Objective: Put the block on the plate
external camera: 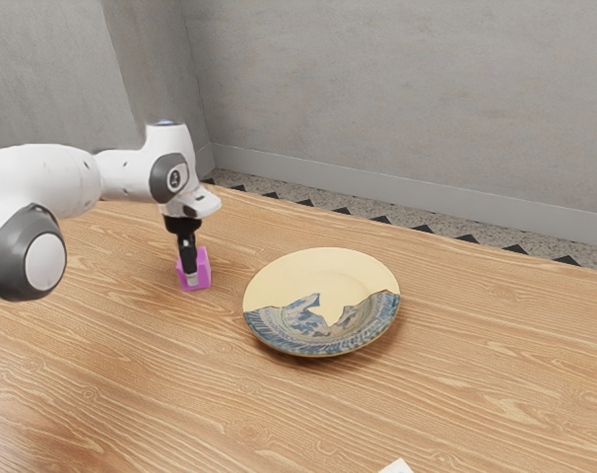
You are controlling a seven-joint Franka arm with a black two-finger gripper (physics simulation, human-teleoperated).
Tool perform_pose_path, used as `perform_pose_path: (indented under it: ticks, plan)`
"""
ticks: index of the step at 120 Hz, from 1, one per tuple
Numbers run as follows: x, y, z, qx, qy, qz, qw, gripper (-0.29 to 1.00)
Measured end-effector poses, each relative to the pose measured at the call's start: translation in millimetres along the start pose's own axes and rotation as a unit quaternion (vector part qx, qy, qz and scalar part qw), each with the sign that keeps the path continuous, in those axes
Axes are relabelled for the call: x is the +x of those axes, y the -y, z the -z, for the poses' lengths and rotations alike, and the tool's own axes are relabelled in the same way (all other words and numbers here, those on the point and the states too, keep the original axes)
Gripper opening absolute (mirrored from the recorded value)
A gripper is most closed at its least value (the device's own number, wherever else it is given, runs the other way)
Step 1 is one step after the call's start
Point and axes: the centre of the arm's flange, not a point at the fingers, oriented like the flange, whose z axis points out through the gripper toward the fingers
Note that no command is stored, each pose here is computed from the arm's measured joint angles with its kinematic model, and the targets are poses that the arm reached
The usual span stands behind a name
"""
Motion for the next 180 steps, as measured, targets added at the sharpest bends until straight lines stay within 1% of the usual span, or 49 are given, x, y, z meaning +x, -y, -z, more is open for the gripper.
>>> perform_pose_path:
  ticks: [5, 14, 24, 34, 49, 57, 65, 77, 82, 92, 101, 109, 121, 141, 152, 165, 180]
  plan:
    - [2, -1, 1, 0.0, -0.001, 0.0, 1.0, 0.67]
    - [3, -1, 2, 0.001, -0.003, 0.002, 1.0, 0.55]
    - [3, -1, 3, 0.003, -0.003, 0.004, 1.0, 0.45]
    - [3, -1, 4, 0.005, -0.003, 0.007, 1.0, 0.4]
    - [3, -1, 7, 0.008, -0.004, 0.011, 1.0, 0.38]
    - [2, -1, 19, 0.015, -0.008, 0.013, 1.0, 0.38]
    - [-1, -4, 43, 0.028, -0.014, 0.015, 0.999, 0.38]
    - [-7, -16, 109, 0.064, -0.031, 0.018, 0.997, 0.39]
    - [-9, -21, 130, 0.074, -0.036, 0.019, 0.996, 0.39]
    - [-12, -28, 154, 0.084, -0.04, 0.021, 0.995, 0.39]
    - [-12, -32, 159, 0.084, -0.04, 0.022, 0.995, 0.39]
    - [4, -41, 158, 0.076, -0.043, 0.012, 0.996, 0.4]
    - [50, -71, 155, 0.07, -0.045, -0.025, 0.996, 0.4]
    - [120, -130, 155, 0.071, -0.039, -0.079, 0.994, 0.4]
    - [157, -162, 141, 0.068, -0.032, -0.104, 0.992, 0.4]
    - [186, -183, 126, 0.069, -0.024, -0.113, 0.991, 0.4]
    - [204, -187, 118, 0.076, -0.024, -0.102, 0.992, 0.4]
